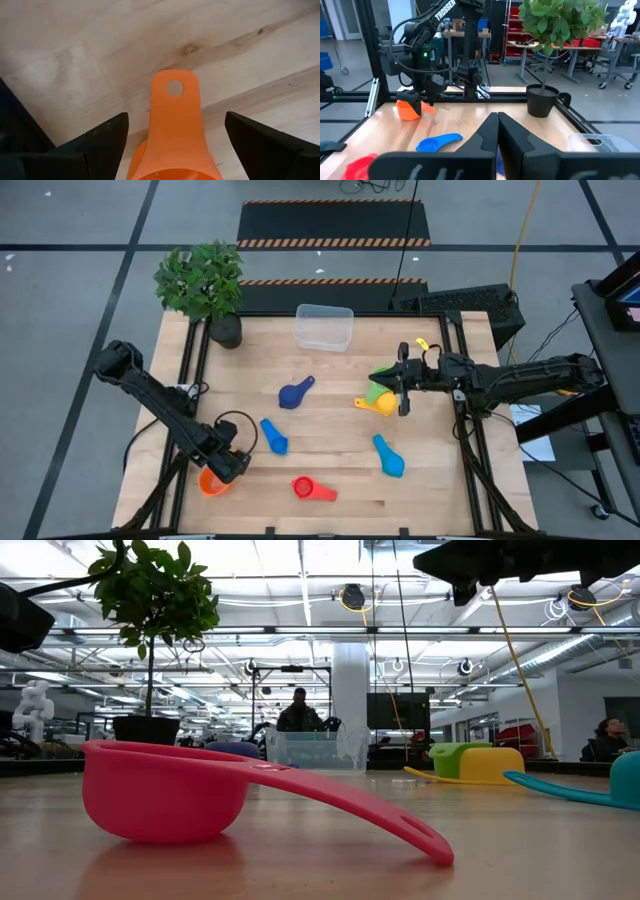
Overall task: Nest measuring cups in basket
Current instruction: Move the orange measuring cup to the center of the table
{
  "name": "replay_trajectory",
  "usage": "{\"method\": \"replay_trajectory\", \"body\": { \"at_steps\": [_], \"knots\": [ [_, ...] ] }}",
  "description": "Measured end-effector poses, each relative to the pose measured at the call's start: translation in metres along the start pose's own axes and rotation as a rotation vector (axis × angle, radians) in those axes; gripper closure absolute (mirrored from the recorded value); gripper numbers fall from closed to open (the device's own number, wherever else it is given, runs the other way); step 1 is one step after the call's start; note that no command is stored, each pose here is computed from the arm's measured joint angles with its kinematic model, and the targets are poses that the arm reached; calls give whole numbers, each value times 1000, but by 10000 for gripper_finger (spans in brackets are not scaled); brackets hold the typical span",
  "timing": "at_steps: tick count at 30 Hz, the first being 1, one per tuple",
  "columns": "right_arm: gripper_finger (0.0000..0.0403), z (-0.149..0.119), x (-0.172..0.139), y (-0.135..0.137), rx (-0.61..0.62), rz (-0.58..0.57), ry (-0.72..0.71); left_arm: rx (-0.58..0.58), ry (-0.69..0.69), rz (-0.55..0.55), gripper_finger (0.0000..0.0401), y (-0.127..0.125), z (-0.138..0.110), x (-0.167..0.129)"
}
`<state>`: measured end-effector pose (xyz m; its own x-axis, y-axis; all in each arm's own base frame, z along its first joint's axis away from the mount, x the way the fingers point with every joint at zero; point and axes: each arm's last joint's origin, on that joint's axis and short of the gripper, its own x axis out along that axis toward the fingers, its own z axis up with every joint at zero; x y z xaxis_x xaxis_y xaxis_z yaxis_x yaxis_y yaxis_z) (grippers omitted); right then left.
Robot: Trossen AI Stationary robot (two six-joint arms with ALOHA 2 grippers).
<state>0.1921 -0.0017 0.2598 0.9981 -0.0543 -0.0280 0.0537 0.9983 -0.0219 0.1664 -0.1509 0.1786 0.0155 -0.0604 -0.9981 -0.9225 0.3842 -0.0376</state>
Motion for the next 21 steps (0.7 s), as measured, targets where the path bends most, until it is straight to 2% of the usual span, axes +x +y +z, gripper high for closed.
{"method": "replay_trajectory", "body": {
  "at_steps": [9,21],
  "knots": [
    [403,0,0,0,-18,2,-2,14,-11,7,66,1,-3,2],
    [403,-1,0,1,28,5,15,108,-25,49,66,1,-4,7]
  ]
}}
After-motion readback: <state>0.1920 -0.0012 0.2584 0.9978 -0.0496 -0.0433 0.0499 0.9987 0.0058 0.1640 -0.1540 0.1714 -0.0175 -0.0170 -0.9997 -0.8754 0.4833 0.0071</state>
